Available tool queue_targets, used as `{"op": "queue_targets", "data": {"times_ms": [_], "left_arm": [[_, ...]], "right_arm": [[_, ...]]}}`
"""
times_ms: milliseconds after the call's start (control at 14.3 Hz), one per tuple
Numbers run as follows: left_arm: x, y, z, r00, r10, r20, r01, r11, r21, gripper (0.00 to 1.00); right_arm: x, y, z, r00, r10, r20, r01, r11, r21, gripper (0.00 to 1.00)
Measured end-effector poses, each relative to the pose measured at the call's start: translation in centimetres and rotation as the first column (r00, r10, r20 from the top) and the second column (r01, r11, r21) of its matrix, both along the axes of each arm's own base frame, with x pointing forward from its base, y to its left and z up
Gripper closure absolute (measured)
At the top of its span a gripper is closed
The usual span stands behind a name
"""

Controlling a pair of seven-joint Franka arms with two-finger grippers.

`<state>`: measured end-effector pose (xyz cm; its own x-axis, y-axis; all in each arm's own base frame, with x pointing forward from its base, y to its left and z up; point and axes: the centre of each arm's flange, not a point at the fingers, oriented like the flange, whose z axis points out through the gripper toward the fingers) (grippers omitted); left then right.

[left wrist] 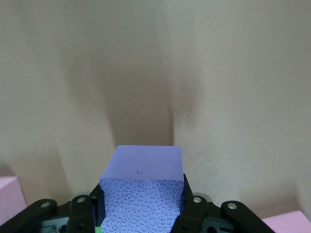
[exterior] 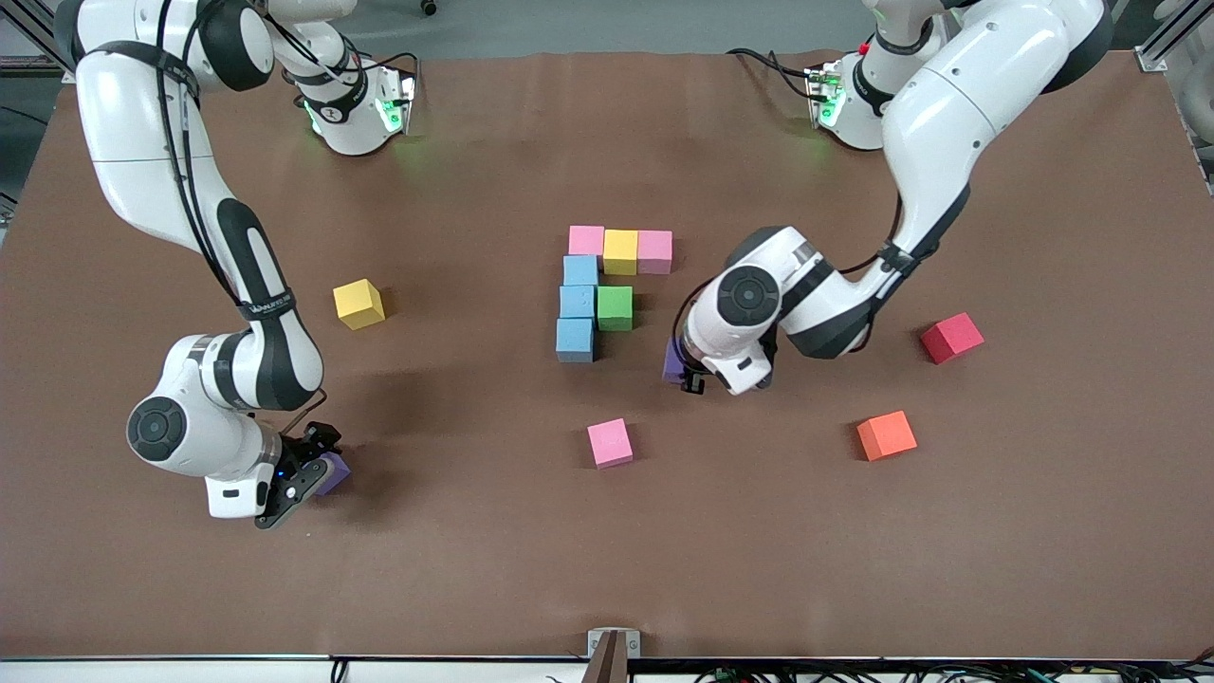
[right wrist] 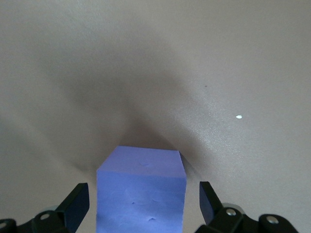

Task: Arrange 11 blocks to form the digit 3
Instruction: 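Grasp the purple cube with the left gripper while the right grasps another purple, then place the purple cube beside the green cube while the right carries purple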

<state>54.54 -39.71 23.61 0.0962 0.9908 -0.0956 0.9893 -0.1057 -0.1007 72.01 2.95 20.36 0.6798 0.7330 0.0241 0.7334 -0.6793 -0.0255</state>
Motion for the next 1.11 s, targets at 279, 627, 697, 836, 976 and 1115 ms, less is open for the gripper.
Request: {"op": "queue_targets", "data": {"times_ms": [279,627,697,836,976,1115], "left_arm": [[-2.5,-1.0,-0.9,0.989,0.146,-0.024,-0.146,0.989,0.01,0.44],[-6.3,-1.6,-1.0,0.979,0.205,-0.003,-0.205,0.979,-0.002,0.44],[-6.9,-1.6,-1.0,0.981,0.196,-0.001,-0.196,0.981,0.006,0.44],[-8.0,-2.0,-1.3,0.986,0.164,0.011,-0.164,0.986,0.02,0.44],[-8.7,-2.3,-1.6,0.989,0.15,0.019,-0.151,0.988,0.03,0.44],[-9.0,-2.5,-1.8,0.99,0.142,0.021,-0.142,0.989,0.035,0.44]], "right_arm": [[0.0,0.3,-0.1,1.0,0.004,-0.002,-0.004,1.0,0.003,0.24],[0.2,2.8,1.2,1.0,0.023,-0.016,-0.022,1.0,0.014,0.4],[0.1,3.9,2.0,0.999,0.013,-0.038,-0.012,1.0,0.015,0.4],[-0.4,7.0,4.1,0.996,-0.038,-0.083,0.039,0.999,0.009,0.4],[-1.2,10.5,6.0,0.987,-0.109,-0.115,0.11,0.994,-0.005,0.4],[-2.2,14.4,7.1,0.974,-0.186,-0.128,0.185,0.983,-0.022,0.4]]}}
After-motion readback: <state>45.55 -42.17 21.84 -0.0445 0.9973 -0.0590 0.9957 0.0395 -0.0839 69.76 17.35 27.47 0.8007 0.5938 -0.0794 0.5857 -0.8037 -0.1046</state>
